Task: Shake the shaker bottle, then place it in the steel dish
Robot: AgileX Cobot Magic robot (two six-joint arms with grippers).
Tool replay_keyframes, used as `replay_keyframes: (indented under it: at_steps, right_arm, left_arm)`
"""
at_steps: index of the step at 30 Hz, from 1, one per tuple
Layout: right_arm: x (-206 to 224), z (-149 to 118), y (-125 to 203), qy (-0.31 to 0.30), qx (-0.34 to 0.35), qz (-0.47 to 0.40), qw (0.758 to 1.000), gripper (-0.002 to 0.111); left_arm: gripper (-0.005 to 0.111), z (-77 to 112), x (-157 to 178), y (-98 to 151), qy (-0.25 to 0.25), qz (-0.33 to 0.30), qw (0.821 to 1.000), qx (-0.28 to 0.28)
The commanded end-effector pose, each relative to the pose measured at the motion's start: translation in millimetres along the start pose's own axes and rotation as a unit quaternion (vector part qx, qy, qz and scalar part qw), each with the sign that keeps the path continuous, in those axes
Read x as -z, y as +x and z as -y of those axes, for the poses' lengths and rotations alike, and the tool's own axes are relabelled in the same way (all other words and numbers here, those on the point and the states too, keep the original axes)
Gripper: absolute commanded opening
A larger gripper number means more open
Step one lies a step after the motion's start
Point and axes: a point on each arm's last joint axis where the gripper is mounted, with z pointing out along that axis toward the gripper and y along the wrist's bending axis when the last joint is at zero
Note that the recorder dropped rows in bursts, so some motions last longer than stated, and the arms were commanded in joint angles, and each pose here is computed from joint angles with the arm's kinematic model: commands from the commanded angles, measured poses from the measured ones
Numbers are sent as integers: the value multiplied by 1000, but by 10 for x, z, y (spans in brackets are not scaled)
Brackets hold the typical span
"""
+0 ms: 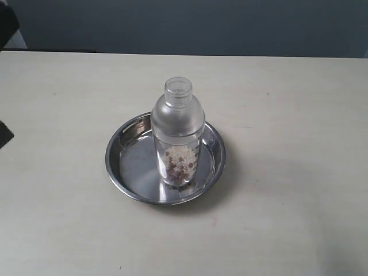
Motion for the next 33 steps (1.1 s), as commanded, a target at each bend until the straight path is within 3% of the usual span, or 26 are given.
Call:
replay_keyframes:
  at_steps: [1,7,14,21,33]
  right_arm:
    - [3,2,-10,1,2,8,1000,-1]
    - [3,2,-10,1,2,8,1000,-1]
    - [3,2,-10,1,2,8,1000,-1]
    - [3,2,-10,1,2,8,1000,-1]
    - [3,2,-10,1,2,8,1000,-1]
  left_arm:
    - [0,-70,189,146,-21,-44,997,56]
    - [0,-135,580,247,-77,-107,990,43]
    - [0,-78,915,514,-129,-167,976,52]
    - [0,-28,998,829,-154,-193,964,97]
    - [0,7,1002,1146,-161,-219,952,143]
